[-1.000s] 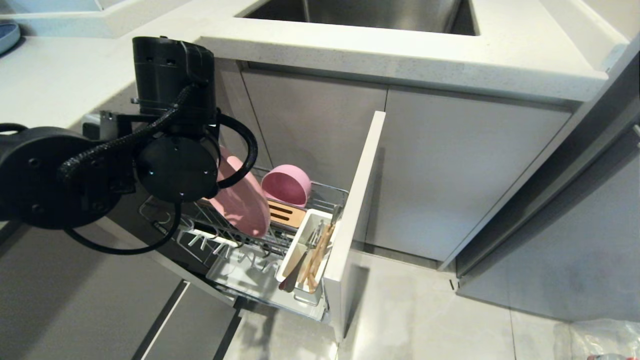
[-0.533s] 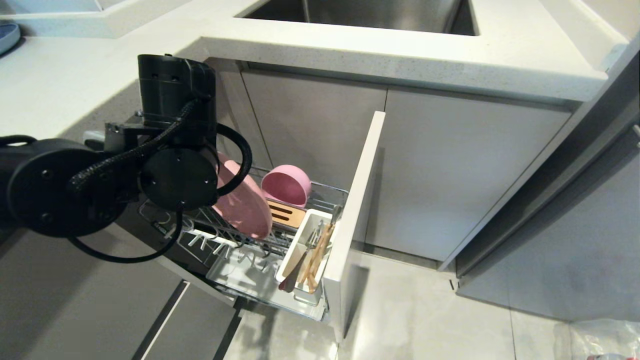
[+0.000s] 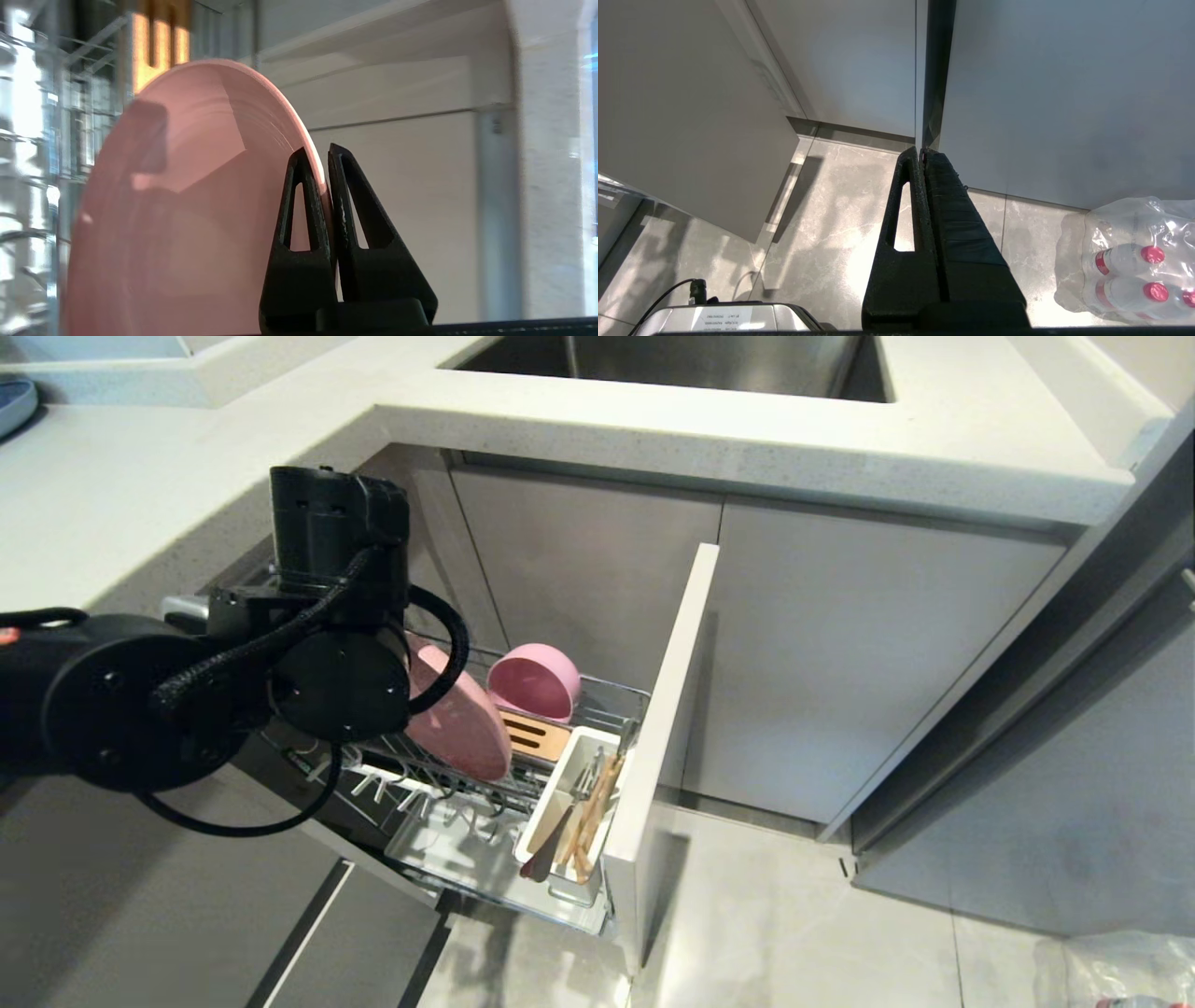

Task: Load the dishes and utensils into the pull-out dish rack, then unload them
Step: Pick up the plate and place it in the cupboard

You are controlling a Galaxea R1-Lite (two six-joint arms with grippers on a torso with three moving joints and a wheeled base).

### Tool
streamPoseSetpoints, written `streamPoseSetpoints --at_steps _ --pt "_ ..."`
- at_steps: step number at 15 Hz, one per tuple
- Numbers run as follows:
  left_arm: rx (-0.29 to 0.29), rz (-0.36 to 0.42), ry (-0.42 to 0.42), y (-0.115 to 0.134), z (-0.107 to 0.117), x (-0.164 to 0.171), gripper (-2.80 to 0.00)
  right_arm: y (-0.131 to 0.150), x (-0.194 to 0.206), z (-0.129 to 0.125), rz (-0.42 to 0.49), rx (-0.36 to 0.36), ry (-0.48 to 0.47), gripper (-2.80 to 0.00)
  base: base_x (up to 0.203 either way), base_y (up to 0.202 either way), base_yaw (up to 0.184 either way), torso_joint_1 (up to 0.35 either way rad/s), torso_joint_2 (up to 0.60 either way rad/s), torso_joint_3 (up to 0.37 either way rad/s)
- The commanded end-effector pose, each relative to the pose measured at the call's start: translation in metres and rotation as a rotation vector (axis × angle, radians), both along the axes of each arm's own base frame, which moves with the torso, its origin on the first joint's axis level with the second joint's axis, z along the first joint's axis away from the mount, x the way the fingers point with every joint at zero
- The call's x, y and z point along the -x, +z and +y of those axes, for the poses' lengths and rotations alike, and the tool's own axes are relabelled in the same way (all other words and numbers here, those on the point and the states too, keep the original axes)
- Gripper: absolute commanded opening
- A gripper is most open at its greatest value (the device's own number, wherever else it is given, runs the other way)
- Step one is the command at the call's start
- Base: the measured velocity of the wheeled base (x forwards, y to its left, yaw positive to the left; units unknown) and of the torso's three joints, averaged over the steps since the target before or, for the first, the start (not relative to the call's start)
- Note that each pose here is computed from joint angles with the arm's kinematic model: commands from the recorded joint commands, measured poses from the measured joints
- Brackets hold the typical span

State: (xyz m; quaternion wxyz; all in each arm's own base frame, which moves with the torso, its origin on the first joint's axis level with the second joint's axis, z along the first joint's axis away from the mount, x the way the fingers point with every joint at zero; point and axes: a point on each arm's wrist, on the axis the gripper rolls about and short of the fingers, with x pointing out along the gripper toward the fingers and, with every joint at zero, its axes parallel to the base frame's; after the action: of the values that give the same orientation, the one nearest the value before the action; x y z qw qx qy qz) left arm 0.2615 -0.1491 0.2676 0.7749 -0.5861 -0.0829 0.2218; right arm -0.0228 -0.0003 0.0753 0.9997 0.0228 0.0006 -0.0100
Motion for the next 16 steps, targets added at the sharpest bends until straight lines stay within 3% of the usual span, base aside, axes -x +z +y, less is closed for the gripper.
streamPoseSetpoints --at_steps 1,13,16 --pt "0.001 0.004 0.014 -0.003 0.001 -0.002 -2.80 0.000 0.000 0.000 0.001 0.000 0.000 -2.80 0.000 0.000 0.000 0.000 0.00 0.000" --pt "-0.092 0.152 0.063 -0.042 0.003 -0.028 -2.80 0.000 0.000 0.000 0.001 0.000 0.000 -2.80 0.000 0.000 0.000 0.000 0.00 0.000" --pt "-0.088 0.166 0.071 -0.045 0.003 -0.030 -2.80 0.000 0.000 0.000 0.001 0.000 0.000 -2.80 0.000 0.000 0.000 0.000 0.00 0.000"
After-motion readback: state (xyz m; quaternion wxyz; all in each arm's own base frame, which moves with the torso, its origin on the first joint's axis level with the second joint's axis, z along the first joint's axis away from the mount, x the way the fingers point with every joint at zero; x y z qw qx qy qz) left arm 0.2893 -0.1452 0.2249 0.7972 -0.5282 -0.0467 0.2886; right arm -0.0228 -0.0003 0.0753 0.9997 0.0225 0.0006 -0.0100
